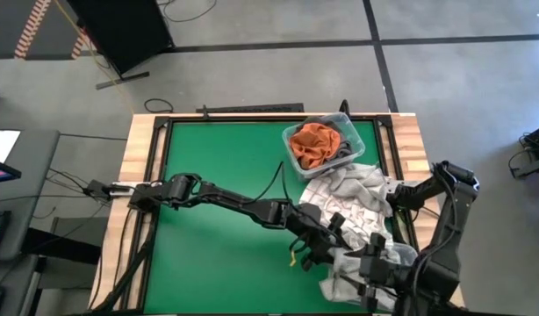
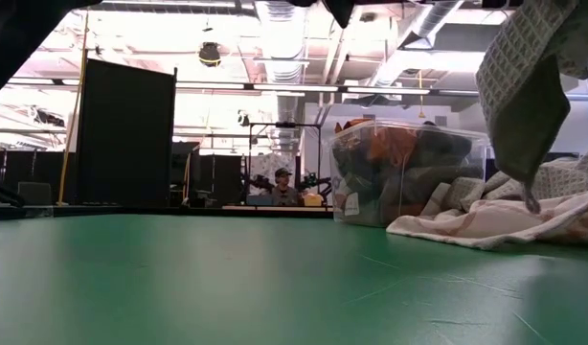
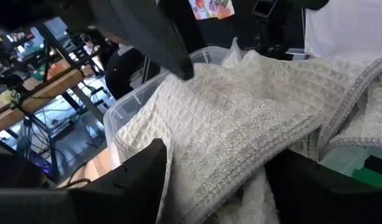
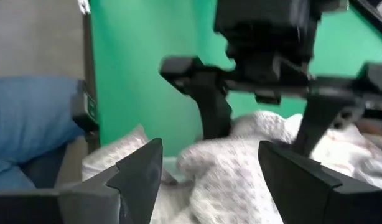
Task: Sort towels by color in basket
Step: Put the light gray towel into the bottom transparent bin
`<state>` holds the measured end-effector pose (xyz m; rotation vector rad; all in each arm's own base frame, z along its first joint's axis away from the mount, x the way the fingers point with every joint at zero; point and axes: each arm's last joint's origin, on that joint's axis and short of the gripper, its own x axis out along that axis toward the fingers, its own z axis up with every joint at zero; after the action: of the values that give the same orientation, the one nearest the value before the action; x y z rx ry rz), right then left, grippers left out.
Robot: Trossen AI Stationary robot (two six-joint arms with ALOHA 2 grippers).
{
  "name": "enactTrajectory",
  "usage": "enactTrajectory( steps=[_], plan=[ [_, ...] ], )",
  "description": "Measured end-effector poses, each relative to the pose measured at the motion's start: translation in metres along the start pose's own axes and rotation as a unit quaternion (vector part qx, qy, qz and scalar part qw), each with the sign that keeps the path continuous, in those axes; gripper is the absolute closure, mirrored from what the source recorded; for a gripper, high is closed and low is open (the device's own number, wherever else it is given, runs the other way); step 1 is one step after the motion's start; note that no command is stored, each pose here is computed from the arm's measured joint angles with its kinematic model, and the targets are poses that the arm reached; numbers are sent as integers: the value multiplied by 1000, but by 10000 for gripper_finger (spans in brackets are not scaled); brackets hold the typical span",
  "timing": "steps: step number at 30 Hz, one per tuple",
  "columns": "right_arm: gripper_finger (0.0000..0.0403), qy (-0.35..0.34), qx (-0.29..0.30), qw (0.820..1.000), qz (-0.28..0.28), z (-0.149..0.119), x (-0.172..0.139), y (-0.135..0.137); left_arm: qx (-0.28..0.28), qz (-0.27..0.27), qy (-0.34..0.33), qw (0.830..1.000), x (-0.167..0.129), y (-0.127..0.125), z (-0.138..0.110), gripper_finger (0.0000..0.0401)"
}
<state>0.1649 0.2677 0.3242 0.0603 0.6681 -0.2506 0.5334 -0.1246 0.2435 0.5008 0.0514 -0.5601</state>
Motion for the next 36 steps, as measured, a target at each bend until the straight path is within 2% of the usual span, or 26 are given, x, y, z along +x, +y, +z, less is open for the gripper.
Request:
enactTrajectory(
  steps=[5,9,16,22,26,30,34,36],
  plan=[
    [110,32,7,999,-21,0,5,-6,-7,1,0,1000,0,1,0,161],
    [110,60,-14,997,-40,-6,15,-3,-8,0,2,1000,0,0,-1,161],
    [112,180,-40,978,-96,-29,39,5,-10,0,7,1000,0,2,1,161],
    [131,204,-26,972,-117,-37,37,5,-5,-18,33,999,-2,5,11,161],
    [180,213,-20,970,-119,-40,31,5,-7,-34,58,998,-6,10,22,161],
    [273,239,-16,965,-112,-43,28,6,11,-50,124,991,-14,13,30,161],
    [370,293,-9,950,-104,-47,25,7,45,-40,229,972,-29,19,41,161],
    [373,323,0,941,-102,-49,23,7,56,-26,280,958,-38,21,45,161]
  ],
)
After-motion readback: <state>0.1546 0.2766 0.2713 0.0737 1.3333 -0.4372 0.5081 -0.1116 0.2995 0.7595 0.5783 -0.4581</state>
